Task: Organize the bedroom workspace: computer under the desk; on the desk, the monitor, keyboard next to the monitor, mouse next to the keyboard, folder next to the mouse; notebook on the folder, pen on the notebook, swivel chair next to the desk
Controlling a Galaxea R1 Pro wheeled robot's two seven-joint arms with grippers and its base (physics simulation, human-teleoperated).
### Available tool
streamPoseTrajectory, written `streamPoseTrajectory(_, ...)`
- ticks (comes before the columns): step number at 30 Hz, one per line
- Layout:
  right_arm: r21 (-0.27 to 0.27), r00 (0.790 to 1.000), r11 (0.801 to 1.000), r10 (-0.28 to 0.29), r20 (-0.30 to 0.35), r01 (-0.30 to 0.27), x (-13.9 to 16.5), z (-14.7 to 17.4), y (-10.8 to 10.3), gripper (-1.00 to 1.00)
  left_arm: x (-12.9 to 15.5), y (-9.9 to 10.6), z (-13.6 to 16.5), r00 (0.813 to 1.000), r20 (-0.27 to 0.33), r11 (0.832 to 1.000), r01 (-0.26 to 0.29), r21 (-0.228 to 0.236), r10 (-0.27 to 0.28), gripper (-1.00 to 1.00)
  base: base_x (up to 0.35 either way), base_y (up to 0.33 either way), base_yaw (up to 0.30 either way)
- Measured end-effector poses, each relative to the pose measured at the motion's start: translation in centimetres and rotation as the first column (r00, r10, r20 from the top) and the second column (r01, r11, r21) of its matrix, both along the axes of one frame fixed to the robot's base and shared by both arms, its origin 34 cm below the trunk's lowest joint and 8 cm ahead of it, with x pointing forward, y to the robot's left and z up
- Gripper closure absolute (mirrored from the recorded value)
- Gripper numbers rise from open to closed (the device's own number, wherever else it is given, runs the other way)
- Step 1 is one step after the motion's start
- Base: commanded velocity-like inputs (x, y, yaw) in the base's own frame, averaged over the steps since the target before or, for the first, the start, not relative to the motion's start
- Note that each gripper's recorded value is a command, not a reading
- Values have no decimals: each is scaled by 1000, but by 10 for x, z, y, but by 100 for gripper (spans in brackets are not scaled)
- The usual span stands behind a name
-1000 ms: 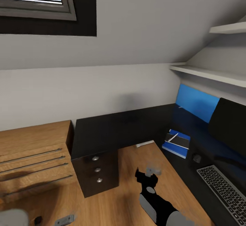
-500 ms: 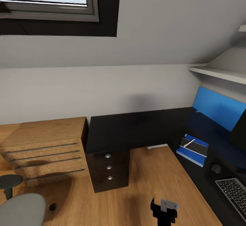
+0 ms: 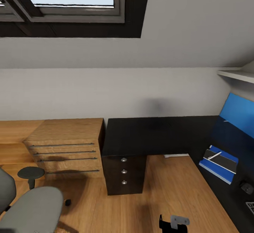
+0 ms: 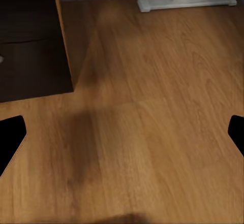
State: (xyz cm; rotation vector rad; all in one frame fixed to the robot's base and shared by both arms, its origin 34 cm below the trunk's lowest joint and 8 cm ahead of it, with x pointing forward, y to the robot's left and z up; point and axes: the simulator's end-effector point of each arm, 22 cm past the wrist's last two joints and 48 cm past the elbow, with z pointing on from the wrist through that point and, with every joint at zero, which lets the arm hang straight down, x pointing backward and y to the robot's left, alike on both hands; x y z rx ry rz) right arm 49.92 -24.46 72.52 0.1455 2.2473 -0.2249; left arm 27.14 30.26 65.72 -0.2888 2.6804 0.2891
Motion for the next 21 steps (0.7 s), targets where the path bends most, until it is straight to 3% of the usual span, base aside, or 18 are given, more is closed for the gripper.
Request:
streamPoseTrajectory(7, 2, 1000, 1000, 3, 0, -3, 0, 0, -1, -100, 15, 5, 9, 995, 99, 1000, -13, 18, 11, -100, 0, 0, 280)
streamPoseTrajectory(21, 7, 999, 1000, -13, 32, 13, 3, 4, -4, -100, 25, 7, 17, 987, 162, 999, -16, 27, 12, -100, 0, 0, 280)
